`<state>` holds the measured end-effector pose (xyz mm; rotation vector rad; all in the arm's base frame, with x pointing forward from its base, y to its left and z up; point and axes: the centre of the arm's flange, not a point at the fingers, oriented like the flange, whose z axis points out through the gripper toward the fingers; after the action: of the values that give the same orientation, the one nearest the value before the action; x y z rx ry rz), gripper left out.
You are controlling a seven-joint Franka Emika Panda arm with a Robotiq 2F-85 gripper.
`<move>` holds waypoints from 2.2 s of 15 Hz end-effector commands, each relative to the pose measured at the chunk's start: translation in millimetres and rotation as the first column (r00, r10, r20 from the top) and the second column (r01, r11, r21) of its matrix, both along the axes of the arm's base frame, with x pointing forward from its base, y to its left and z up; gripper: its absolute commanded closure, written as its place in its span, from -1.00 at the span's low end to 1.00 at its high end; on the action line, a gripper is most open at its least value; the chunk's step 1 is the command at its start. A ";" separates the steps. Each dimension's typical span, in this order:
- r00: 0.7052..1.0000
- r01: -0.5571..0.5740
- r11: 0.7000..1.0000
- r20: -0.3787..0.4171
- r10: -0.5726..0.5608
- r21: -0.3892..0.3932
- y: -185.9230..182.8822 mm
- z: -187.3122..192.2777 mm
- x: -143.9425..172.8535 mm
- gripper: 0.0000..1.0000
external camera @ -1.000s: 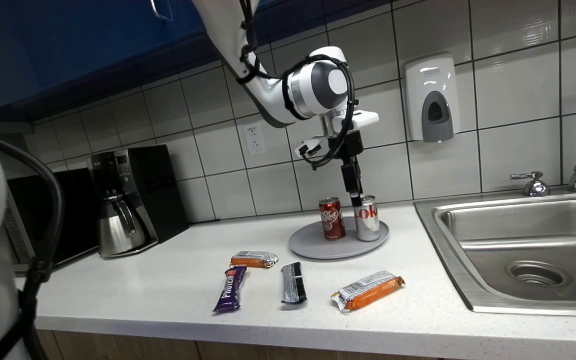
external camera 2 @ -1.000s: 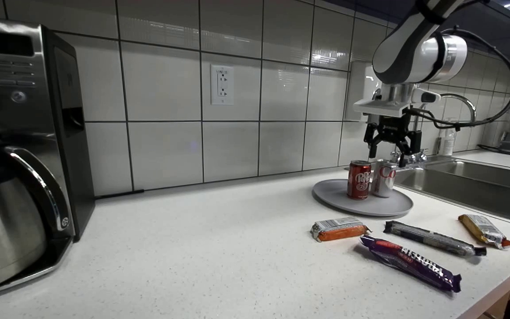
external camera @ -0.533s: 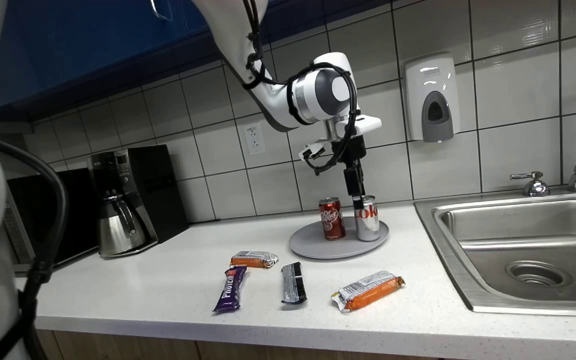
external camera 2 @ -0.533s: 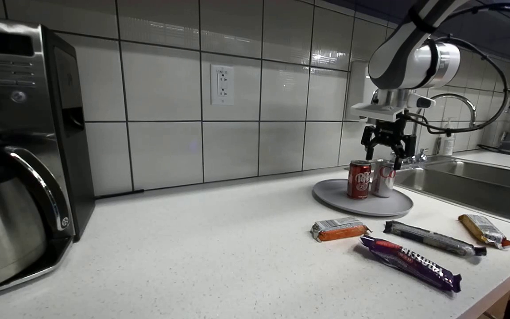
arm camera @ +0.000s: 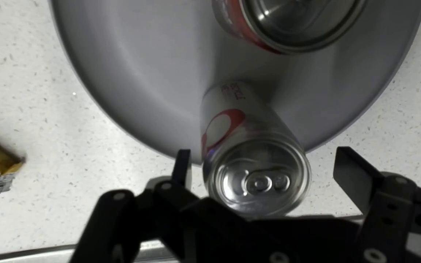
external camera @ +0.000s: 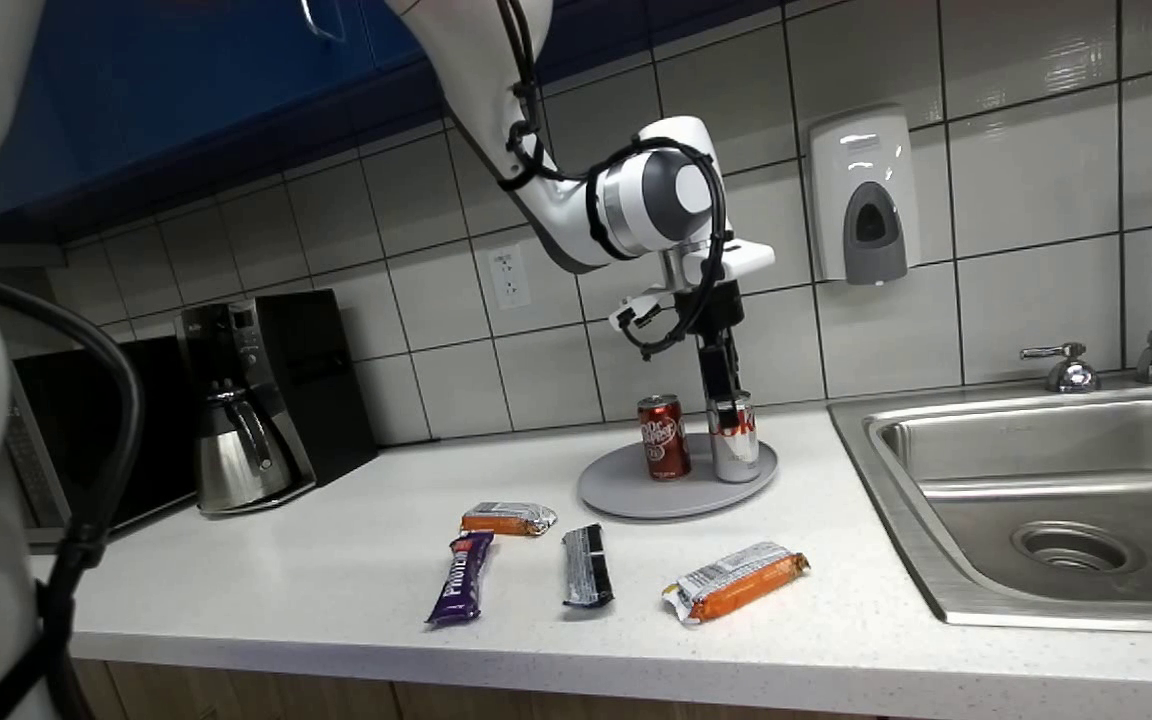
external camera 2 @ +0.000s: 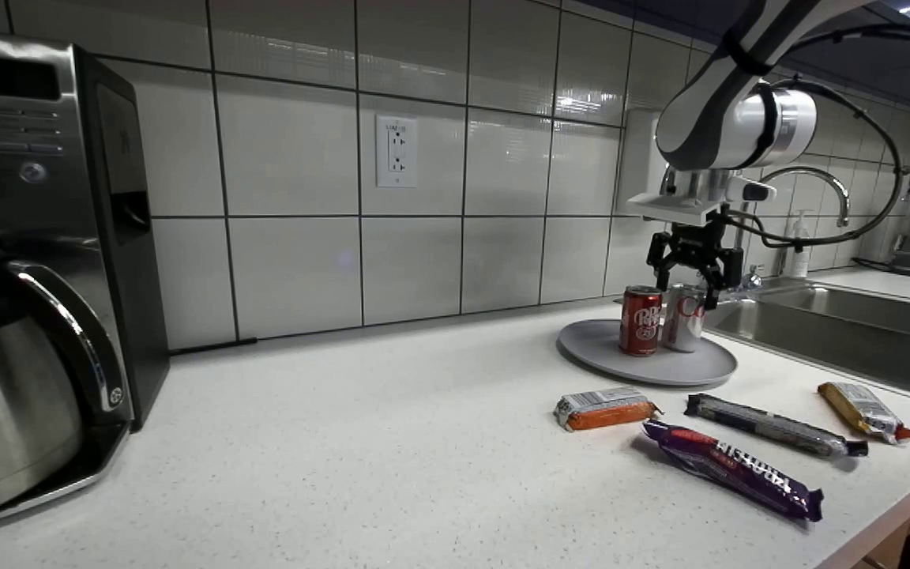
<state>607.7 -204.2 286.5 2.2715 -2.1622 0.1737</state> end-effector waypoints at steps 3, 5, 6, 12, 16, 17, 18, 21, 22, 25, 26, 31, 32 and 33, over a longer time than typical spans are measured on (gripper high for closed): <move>1.000 -0.007 1.000 0.006 0.007 0.018 -7.0 3.0 8.3 -1.00; 1.000 -0.008 1.000 0.005 0.008 0.019 -6.8 2.7 8.1 -1.00; 1.000 -0.008 1.000 0.004 0.008 0.020 -7.0 2.2 7.8 -0.50; 1.000 -0.006 1.000 -0.002 0.006 0.020 -6.7 0.7 5.1 0.22; 1.000 -0.011 1.000 -0.004 0.011 0.028 -9.7 8.6 -0.2 0.22; 1.000 -0.016 1.000 -0.004 0.016 0.026 -10.6 12.1 -1.8 0.22; 1.000 -0.020 0.999 -0.006 0.021 0.024 -11.7 14.8 -3.0 0.22; 1.000 -0.023 1.000 -0.014 0.023 0.015 -17.1 22.6 -7.5 0.22; 1.000 -0.024 1.000 -0.016 0.024 0.015 -19.0 25.2 -9.2 0.22; 1.000 -0.021 1.000 -0.018 0.021 0.012 -23.8 36.3 -14.7 0.22; 1.000 -0.020 1.000 -0.014 0.020 0.010 -25.6 41.0 -17.1 0.22; 1.000 0.006 1.000 -0.006 -0.006 0.001 -37.2 54.3 -25.7 0.22; 1.000 0.013 1.000 -0.005 -0.013 -0.001 -40.4 56.2 -28.4 0.22; 1.000 0.021 1.000 -0.005 -0.021 -0.006 -43.5 57.2 -31.1 0.22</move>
<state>591.9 -240.7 325.6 2.2451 -2.1777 0.1801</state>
